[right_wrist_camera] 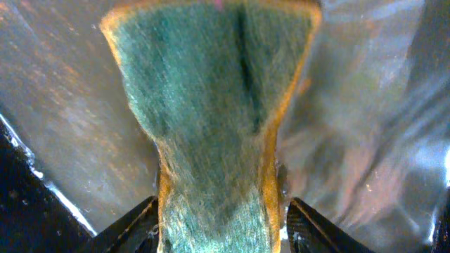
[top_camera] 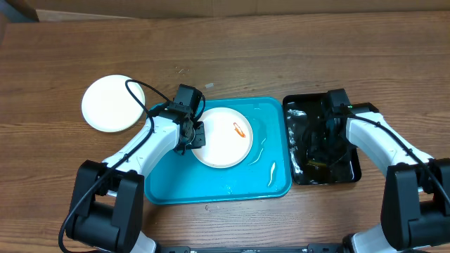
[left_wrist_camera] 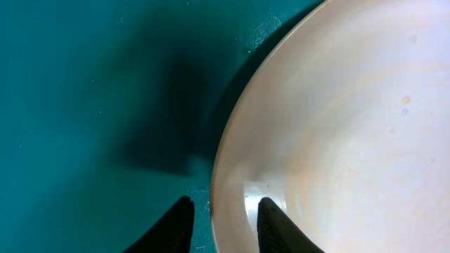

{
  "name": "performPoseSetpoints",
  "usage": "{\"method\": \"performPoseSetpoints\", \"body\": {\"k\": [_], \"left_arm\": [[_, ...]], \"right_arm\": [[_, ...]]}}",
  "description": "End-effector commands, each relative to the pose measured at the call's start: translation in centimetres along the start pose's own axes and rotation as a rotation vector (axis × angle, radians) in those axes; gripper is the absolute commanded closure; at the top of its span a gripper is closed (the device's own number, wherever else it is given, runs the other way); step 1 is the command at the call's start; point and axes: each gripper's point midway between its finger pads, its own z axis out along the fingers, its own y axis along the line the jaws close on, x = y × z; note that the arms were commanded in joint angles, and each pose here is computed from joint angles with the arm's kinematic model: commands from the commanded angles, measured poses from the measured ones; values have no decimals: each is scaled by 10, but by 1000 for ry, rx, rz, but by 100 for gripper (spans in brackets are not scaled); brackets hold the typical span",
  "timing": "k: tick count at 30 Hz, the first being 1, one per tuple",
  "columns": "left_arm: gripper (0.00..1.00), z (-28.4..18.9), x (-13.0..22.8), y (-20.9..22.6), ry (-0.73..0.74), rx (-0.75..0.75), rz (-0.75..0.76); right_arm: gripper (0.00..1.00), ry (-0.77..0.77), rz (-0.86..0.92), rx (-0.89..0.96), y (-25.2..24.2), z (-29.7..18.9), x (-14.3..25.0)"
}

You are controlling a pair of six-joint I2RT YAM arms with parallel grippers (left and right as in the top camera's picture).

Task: Clean dirty plates on tray and stack at the side
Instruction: 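Lower the right gripper into the black tray and grasp the sponge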

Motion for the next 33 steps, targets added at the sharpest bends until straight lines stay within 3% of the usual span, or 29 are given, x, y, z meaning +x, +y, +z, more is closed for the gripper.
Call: {"method": "performPoseSetpoints", "body": {"k": [1,4,6,7,9,10,13,19,28,29,31,32,33], "left_arm": [[67,4,4,0,17,2,-1],[68,4,4,-1,15,3,-2],[68,4,4,-1,15,3,-2],[67,4,4,-1,15,3,-2],[67,4,4,-1,15,3,-2],[66,4,4,-1,15,3,-1],[66,4,3,-1,14,3,-1],[66,4,3,-1,13,4,-1],[66,4,3,-1,13,4,-2],[66,4,3,-1,12,4,-2],[66,4,3,-1,12,4,-2],[66,4,3,-1,13,4,-2],[66,4,3,-1,13,4,-2]], "right_arm": [[46,-10,2,-1,1,-2,0],[89,0,2,2,-1,2,4],[94,4,1,4,-1,2,5],[89,2,-5,4,-1,2,5],[55,-14,-9,7,-1,-1,-1],[46,-24,-8,7,-1,-4,-4],[35,-74,-11,-8,5,-16,-21],[27,-165,-13,-6,8,-24,-44],[27,-126,-6,17,0,-4,-29],[30,-125,-5,18,0,0,-27],[44,-123,-5,18,-1,4,-25],[69,-121,-6,18,-2,6,-24],[85,-118,-6,19,-2,7,-23]]}}
